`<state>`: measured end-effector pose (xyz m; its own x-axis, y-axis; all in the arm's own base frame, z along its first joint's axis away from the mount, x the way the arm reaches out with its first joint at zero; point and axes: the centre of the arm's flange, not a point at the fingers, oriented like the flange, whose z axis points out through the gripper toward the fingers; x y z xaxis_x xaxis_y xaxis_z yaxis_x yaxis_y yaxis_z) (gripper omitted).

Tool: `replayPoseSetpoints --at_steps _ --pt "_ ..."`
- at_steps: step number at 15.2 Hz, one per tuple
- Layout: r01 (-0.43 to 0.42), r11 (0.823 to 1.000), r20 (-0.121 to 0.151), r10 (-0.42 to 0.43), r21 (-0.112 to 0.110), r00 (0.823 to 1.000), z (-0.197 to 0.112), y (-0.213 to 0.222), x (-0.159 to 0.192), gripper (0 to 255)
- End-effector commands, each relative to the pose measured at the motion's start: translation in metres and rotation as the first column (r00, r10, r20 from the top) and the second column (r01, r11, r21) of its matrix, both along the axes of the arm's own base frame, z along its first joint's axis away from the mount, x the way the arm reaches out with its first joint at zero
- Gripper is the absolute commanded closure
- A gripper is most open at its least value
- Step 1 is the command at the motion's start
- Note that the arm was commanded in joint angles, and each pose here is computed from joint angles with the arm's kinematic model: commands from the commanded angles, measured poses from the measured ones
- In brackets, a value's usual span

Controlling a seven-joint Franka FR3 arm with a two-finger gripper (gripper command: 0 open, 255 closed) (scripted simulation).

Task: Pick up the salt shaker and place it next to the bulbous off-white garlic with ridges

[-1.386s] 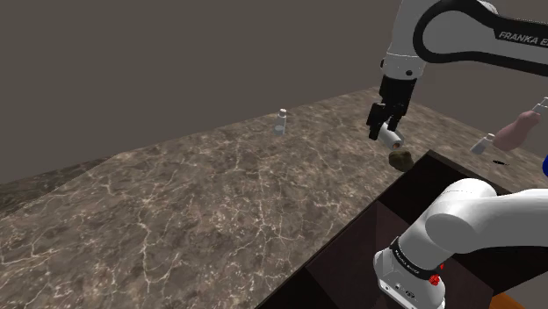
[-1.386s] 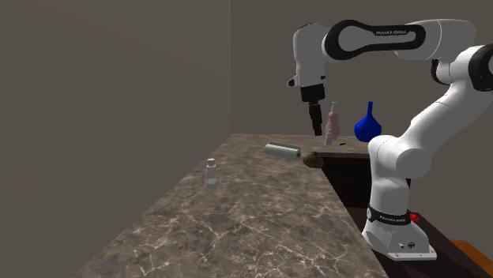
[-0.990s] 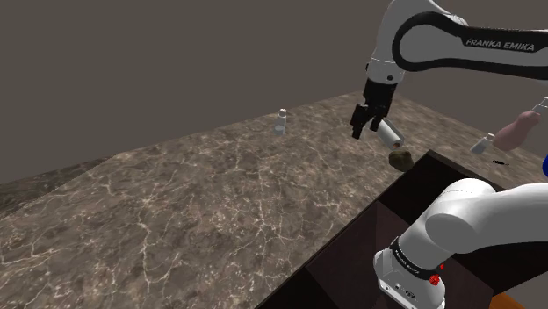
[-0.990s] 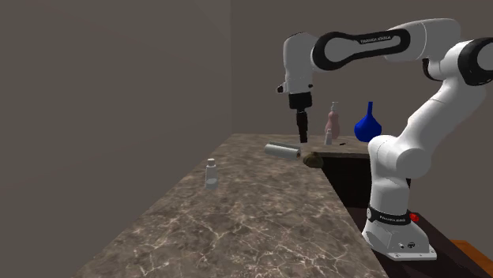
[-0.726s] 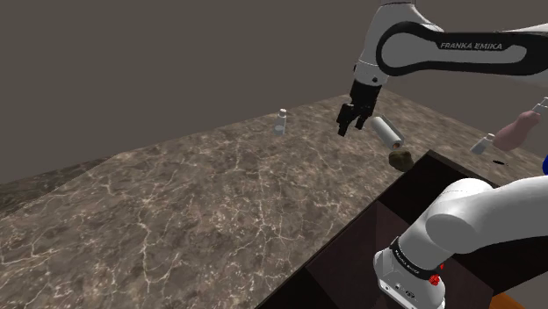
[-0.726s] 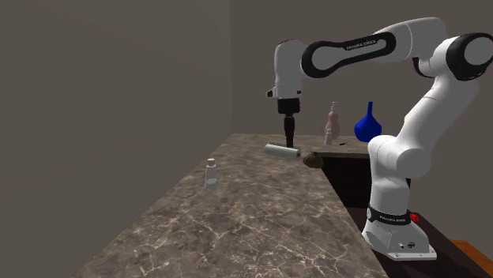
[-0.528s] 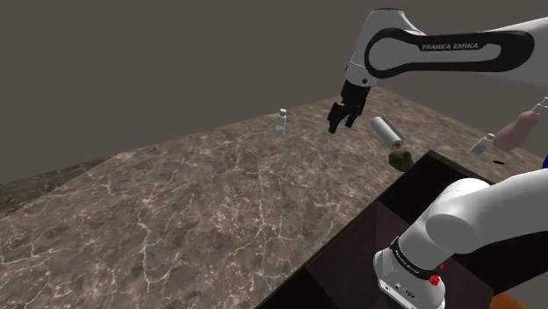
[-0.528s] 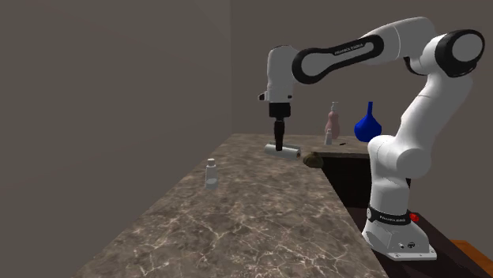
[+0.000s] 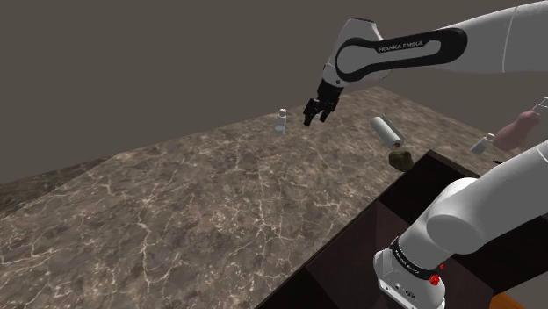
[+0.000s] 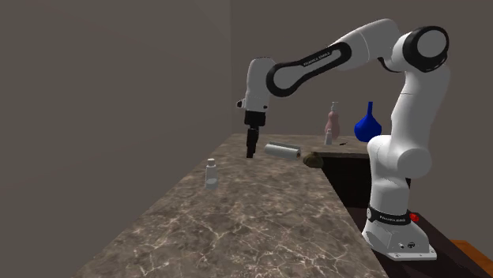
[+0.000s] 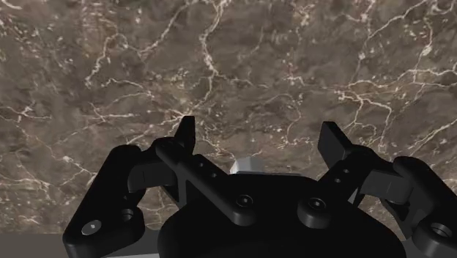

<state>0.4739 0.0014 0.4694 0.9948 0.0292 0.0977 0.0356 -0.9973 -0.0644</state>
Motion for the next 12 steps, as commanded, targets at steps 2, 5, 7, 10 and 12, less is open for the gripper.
replayPoseSetpoints --at_steps 2,5,7,10,12 --pt "-0.016 1.0 0.046 0.015 0.02 0.999 -0.009 0.0 0.033 0" --pt "-0.032 0.999 0.09 0.028 0.04 0.996 -0.017 0.001 0.065 0" --pt "-0.043 0.998 0.12 0.036 0.053 0.992 -0.022 0.002 0.087 0" --pt "-0.053 0.997 0.144 0.043 0.063 0.989 -0.03 0.004 0.107 0" --pt "-0.053 0.997 0.144 0.043 0.063 0.989 -0.04 0.005 0.109 0"
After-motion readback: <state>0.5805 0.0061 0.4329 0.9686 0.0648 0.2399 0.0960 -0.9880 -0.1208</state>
